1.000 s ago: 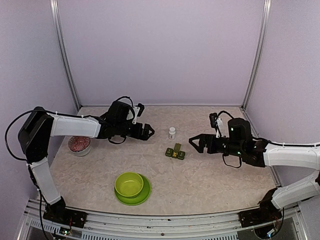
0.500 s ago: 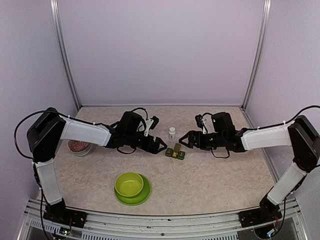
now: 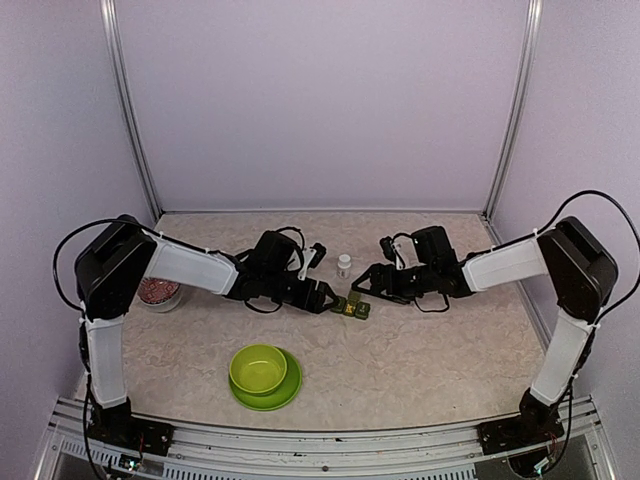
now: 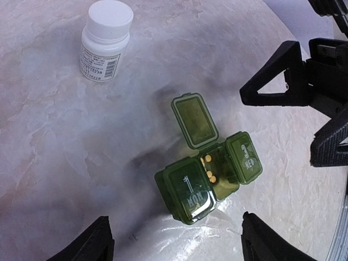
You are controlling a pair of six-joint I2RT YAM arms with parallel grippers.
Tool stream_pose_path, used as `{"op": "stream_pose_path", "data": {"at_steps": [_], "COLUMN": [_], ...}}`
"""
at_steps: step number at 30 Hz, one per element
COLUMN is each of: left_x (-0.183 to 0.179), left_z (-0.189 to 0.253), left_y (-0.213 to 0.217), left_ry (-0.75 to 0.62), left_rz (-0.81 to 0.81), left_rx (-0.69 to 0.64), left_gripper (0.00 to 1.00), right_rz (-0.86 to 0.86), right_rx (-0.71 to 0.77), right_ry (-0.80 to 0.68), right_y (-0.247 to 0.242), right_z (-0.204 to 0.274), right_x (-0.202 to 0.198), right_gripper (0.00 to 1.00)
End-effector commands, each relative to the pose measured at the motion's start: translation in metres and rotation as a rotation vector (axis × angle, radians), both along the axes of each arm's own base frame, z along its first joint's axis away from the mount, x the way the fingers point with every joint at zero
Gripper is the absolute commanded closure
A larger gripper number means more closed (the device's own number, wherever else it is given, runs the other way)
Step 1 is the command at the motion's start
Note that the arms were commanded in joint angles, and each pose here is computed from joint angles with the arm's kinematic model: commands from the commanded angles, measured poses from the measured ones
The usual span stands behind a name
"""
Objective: Sort the pills into containers
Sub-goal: Hold the pill container at the center of the board.
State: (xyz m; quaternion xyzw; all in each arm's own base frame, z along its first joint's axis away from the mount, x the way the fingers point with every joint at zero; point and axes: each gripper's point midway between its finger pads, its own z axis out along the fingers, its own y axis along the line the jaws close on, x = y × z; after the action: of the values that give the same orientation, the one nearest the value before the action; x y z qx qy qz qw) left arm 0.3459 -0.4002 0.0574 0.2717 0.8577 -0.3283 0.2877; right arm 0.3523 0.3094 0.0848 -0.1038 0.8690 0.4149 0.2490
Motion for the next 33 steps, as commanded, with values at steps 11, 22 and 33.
{"op": "stream_pose_path", "data": {"at_steps": [11, 22, 33], "left_x": [0.007, 0.003, 0.004], "left_z": [-0.023, -0.029, -0.029], "left_y": [-0.018, -0.023, -0.026], "left_ry": [0.082, 0.116, 0.139], "left_rz": [-0.002, -0.022, -0.015], "left_rx": [-0.026, -0.046, -0.068], "left_gripper": [0.34, 0.53, 0.56], "right_rz": [0.02, 0.036, 0.045], "right_rx": [0.068, 0.089, 0.095], "right_ry": [-0.011, -0.008, 0.011], "right_y": [0.001, 0.008, 0.01], "right_z": [-0.01, -0.014, -0.021], "right_x": [0.03, 0.038, 0.037], "right_gripper": [0.09, 0.11, 0.14]}}
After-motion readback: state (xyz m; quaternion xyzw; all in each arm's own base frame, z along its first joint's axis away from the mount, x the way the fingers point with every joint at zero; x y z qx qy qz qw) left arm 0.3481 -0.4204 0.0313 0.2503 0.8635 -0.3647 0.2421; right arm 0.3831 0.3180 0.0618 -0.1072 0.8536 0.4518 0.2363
